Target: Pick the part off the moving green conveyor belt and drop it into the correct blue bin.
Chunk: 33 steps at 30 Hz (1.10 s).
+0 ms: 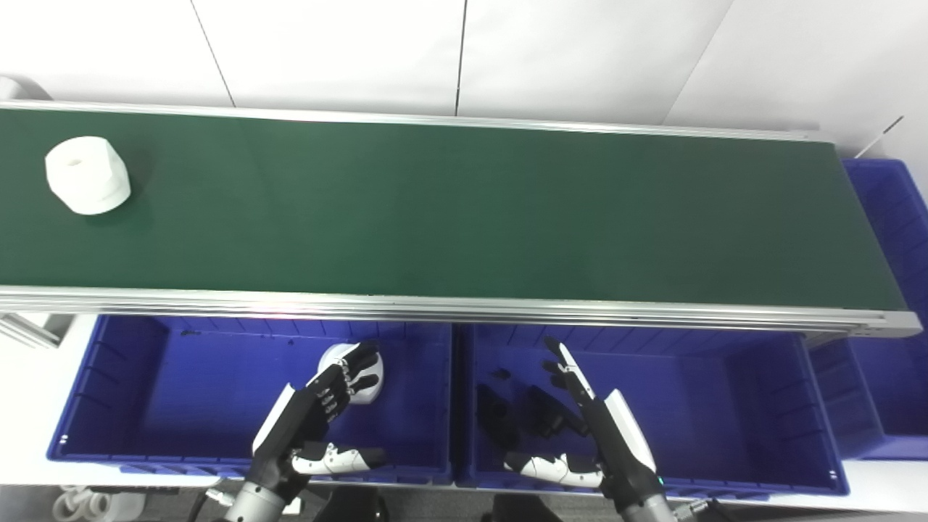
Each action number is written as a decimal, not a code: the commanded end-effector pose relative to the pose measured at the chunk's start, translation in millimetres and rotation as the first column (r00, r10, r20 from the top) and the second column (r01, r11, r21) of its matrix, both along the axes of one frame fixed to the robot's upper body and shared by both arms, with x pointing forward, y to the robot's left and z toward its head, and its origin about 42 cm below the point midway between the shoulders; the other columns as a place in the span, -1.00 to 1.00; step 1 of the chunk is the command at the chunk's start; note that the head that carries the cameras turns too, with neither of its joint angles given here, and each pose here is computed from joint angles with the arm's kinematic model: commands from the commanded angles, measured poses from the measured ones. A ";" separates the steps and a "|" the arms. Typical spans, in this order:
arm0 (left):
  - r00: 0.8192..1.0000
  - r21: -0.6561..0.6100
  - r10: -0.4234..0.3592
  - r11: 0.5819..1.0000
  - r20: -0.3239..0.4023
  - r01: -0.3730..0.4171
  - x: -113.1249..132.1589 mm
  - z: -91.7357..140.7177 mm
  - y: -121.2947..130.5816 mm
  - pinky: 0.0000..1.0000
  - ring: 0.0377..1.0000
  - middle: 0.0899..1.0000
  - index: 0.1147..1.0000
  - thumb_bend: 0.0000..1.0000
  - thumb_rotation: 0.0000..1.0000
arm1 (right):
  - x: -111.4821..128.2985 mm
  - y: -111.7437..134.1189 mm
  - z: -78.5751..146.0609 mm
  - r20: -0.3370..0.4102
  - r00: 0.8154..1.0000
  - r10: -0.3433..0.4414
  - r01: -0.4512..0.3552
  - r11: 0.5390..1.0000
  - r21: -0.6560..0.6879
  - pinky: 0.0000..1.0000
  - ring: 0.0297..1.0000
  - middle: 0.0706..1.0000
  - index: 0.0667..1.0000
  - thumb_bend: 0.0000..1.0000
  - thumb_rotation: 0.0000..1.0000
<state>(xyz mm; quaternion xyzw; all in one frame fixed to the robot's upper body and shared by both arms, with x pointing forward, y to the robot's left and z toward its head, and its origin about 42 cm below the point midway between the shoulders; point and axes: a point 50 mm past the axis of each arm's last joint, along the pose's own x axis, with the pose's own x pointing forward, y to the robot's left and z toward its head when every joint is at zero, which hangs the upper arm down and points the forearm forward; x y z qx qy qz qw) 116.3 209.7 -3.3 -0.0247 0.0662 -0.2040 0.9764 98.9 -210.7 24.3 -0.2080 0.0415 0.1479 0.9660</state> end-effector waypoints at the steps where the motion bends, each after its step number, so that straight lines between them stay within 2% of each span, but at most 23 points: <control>1: 0.999 -0.007 -0.001 1.000 0.048 0.002 1.3 4.5 -2.3 0.70 0.83 0.83 0.71 0.73 -0.49 | 2.2 -2.2 5.9 0.064 0.998 0.004 -0.005 1.000 0.014 0.68 0.82 0.98 1.00 0.66 -0.21; 8: 0.999 -0.002 0.000 1.000 0.043 0.000 3.9 2.2 -4.9 0.64 0.79 0.82 0.67 0.72 -0.55 | 4.4 -5.2 1.7 0.072 0.997 0.016 -0.016 1.000 0.001 0.67 0.83 1.00 1.00 0.65 -0.23; 13: 0.999 0.007 0.003 1.000 0.038 -0.003 6.3 0.2 -6.6 0.60 0.77 0.80 0.65 0.74 -0.51 | 7.0 -6.7 -3.3 0.072 0.997 0.013 -0.014 1.000 0.004 0.68 0.83 0.99 1.00 0.66 -0.26; 16: 0.999 0.000 0.008 1.000 0.032 -0.008 7.7 -1.8 -9.0 0.59 0.77 0.78 0.62 0.75 -0.51 | 9.2 -9.3 -7.6 0.062 0.998 0.009 -0.009 1.000 0.011 0.64 0.83 1.00 1.00 0.67 -0.24; 21: 0.998 -0.012 0.033 0.999 0.045 -0.032 10.3 1.4 -16.9 0.57 0.73 0.75 0.58 0.76 -0.47 | 12.6 -17.6 -15.4 0.035 0.999 -0.002 0.001 1.000 0.026 0.69 0.88 1.00 1.00 0.67 -0.27; 28: 0.989 -0.027 0.039 0.999 0.143 -0.036 17.5 27.4 -24.9 0.50 0.64 0.68 0.51 0.76 -0.46 | 19.5 -23.9 -21.0 0.029 1.000 -0.010 0.010 1.000 0.006 0.75 0.94 1.00 1.00 0.70 -0.22; 33: 0.963 -0.037 0.066 0.998 0.260 -0.058 24.5 59.2 -19.5 0.50 0.62 0.66 0.48 0.77 -0.50 | 22.9 -22.6 -22.7 0.020 1.000 -0.022 0.021 0.999 0.033 0.79 0.97 1.00 1.00 0.70 -0.28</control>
